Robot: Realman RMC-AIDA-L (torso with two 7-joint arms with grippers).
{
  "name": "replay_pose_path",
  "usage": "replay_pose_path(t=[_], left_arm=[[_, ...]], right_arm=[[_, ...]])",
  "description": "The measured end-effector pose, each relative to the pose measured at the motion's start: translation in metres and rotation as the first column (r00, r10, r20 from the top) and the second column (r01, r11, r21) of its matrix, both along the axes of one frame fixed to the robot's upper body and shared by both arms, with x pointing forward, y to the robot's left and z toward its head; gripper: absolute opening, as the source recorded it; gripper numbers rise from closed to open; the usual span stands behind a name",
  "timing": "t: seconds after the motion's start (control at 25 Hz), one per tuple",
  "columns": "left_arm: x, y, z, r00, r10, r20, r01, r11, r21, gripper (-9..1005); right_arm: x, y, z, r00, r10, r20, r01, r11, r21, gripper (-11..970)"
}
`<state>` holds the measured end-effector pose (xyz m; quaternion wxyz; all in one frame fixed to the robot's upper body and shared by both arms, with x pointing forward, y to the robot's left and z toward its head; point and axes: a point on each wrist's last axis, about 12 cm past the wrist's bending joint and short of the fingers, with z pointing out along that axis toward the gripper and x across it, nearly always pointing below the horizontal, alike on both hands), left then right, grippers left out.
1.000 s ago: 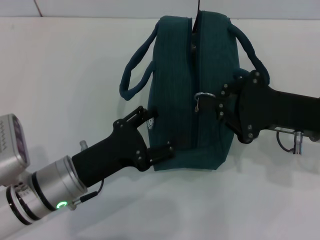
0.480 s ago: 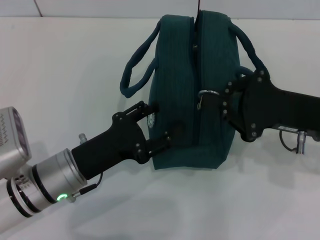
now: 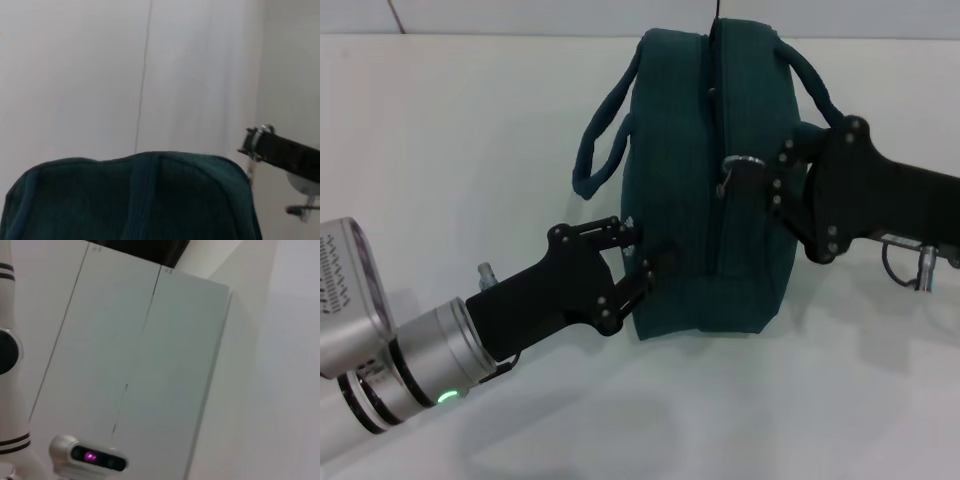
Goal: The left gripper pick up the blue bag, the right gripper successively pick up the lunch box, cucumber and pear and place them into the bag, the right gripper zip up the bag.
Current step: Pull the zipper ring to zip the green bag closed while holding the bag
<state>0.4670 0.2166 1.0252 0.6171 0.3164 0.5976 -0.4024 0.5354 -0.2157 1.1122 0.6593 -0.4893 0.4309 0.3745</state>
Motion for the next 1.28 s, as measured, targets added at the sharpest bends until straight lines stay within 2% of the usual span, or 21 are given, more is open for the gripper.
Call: replay_pose_path(t=[0.2,0.4,0.52,0.68,0.84,1.16,1.28], left_arm=[[0.002,0.001,0.001,0.999,-0.01,0.035,0.009,1.0,0.025,293],[0.007,0.004,0.003,0.998,-0.02,0.063,0.016,0.998,0.065,143],[0.01,0.007,0.002,0.997,-0.012,0.071,0.005,0.996,0.085,98],[0.014,0.014,0.002,0.997,-0.008,0.076,-0.002,0.992,0.128,87],[0.017,0.027,0.005,0.998,0.012,0.061,-0.019,0.992,0.127,76],[0.022,0.05,0.013,0.998,0.046,0.045,-0.052,0.99,0.127,68],[0.024,0.052,0.016,0.999,0.037,0.034,-0.041,0.991,0.126,69]], right_arm=[[0.001,0.0,0.001,0.999,-0.016,0.031,0.016,1.0,0.009,7],[0.002,-0.004,0.002,0.995,-0.074,0.059,0.071,0.996,0.058,7],[0.002,-0.006,0.001,0.992,-0.104,0.07,0.099,0.992,0.079,7],[0.004,-0.01,0.001,0.986,-0.154,0.058,0.147,0.983,0.11,7],[0.005,-0.018,-0.002,0.975,-0.219,0.031,0.212,0.967,0.142,7],[0.005,-0.029,-0.009,0.954,-0.301,0.002,0.298,0.945,0.131,7],[0.004,-0.03,-0.01,0.951,-0.309,0.011,0.305,0.944,0.126,6]])
